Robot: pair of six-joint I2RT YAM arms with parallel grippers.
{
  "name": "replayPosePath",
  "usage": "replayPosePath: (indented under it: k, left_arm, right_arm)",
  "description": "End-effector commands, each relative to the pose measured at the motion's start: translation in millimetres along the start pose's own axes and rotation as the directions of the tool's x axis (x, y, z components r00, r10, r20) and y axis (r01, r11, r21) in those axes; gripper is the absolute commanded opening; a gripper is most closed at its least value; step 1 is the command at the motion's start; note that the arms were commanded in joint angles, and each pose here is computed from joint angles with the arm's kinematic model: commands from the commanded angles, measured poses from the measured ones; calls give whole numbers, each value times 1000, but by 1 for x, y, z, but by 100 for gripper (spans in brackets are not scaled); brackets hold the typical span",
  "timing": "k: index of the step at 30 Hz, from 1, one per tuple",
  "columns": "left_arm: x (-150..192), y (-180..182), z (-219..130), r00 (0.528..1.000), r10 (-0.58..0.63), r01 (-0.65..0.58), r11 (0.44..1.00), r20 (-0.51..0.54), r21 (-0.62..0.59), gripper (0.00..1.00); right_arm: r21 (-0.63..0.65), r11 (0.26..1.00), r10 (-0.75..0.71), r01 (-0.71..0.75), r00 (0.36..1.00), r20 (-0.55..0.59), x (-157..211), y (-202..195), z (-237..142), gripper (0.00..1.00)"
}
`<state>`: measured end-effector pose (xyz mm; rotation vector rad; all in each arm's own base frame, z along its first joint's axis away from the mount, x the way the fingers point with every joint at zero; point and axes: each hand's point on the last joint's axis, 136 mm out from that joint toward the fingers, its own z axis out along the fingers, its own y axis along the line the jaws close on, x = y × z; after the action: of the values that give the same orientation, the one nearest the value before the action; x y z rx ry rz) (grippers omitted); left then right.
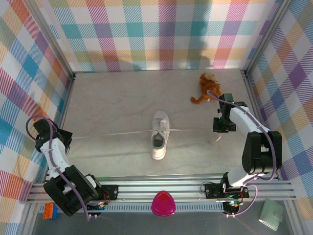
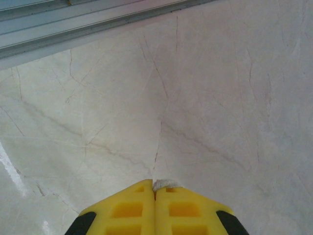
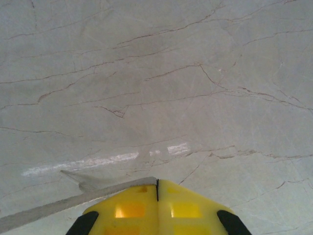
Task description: Tie the shoes
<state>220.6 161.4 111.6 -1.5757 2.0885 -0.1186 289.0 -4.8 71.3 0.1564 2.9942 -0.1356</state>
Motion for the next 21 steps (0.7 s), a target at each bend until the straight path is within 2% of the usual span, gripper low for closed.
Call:
replayPosePath:
  k: [1,10,12,15,18,21]
  left_arm:
    - [-21,8,-3,997,-9,11,1000,81,-22,0]
    - [-21,13,1,997,-26,28,999,70,-24,0]
    - [-17,11,3,998,-26,27,1000,60,-8,0]
    - [0,0,13,1000,-29,30,997,-11,76,0]
    - [19,3,20,998,-3,6,998,-63,61,0]
    - [27,2,22,997,25,-22,998,-71,52,0]
  right_arm:
    - [37,999,14,-13,1000,-5,-7,-14,-3,0]
    - [19,999,46,-45,999,-29,-9,-20,5,0]
    - [-23,999,34,-35,999,-27,-10,-13,7,0]
    - [-94,996,6,-6,1000,5,-15,7,6,0]
    - [-126,992,3,-2,1000,14,-16,20,6,0]
    - [-114,993,3,-2,1000,6,-17,20,10,0]
